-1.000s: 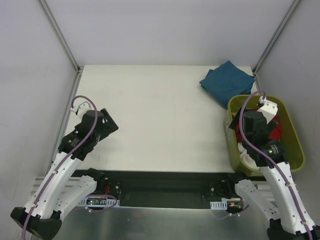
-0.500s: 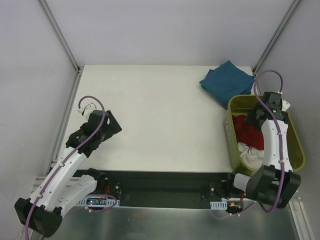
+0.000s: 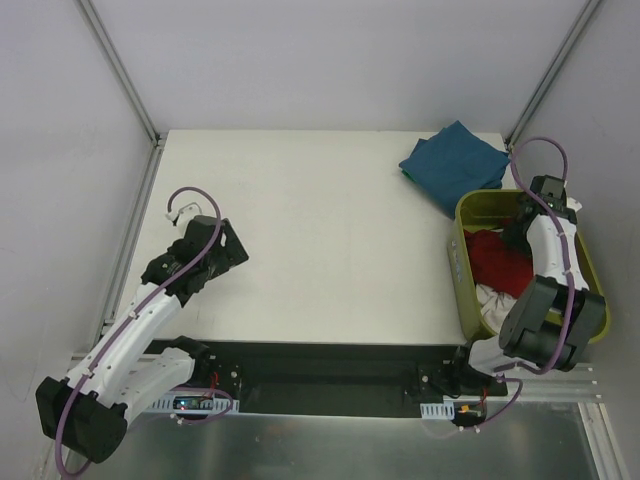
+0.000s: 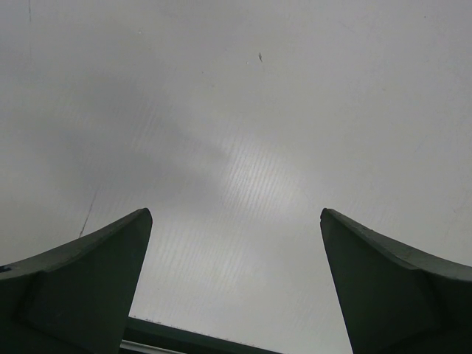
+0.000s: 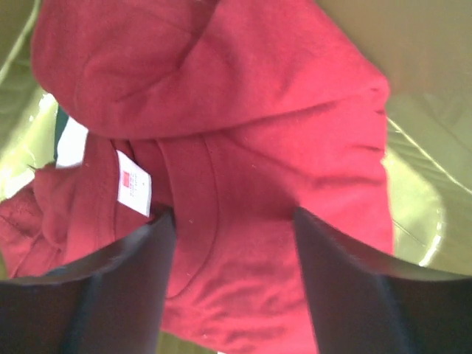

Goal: Fold and stack the t-shirts
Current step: Grab crumpled tshirt from bin with the right arm

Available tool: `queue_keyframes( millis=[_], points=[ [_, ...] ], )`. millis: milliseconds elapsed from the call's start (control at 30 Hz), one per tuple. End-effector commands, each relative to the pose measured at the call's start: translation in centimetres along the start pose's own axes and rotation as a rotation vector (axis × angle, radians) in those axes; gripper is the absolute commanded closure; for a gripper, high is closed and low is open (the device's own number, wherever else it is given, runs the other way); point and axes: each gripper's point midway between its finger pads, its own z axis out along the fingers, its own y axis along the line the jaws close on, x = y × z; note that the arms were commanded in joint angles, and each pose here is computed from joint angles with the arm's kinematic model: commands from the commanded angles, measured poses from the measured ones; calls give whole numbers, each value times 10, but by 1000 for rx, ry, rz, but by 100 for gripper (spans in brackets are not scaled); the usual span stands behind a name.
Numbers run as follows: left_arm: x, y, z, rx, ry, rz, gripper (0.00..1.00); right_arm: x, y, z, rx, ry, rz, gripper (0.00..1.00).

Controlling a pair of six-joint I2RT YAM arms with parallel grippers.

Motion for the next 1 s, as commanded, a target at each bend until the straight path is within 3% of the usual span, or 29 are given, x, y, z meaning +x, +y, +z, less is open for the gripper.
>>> queue_keyframes(
  millis=[0,67,100,200,367,633,733,800,833,900,967],
  points=[
    [1,0,2,7,3,19,1,-22,11,6,-45,-46,33,44],
    [1,2,3,-1,-2,17,1,-25,12,6,-54,-44,43,67],
    [0,2,2,1,-6,15,1,-25,9,4,-44,-44,45,86],
    [-1,3,0,9,-19,7,1,-35,2,-12,-47,-104,67,99],
    [0,9,0,-8,-35,-12,1,-58,-17,-64,-78,-257,120,99],
    [-1,6,-4,17,-43,-26,1,-100,-17,-188,-375,-556,192,99],
    [-2,8,-3,11,-49,-31,1,-121,-15,-251,-514,-684,192,100],
    [0,8,-3,13,-45,-33,1,-129,-3,-279,-615,-687,159,99],
    [0,7,-4,18,-42,-35,1,-138,-1,-317,-702,-738,149,99],
    [0,6,-4,22,-43,-39,1,-141,16,-346,-836,-724,115,99],
    [1,7,-4,19,-40,-41,1,-152,23,-398,-997,-800,114,99]
  ],
)
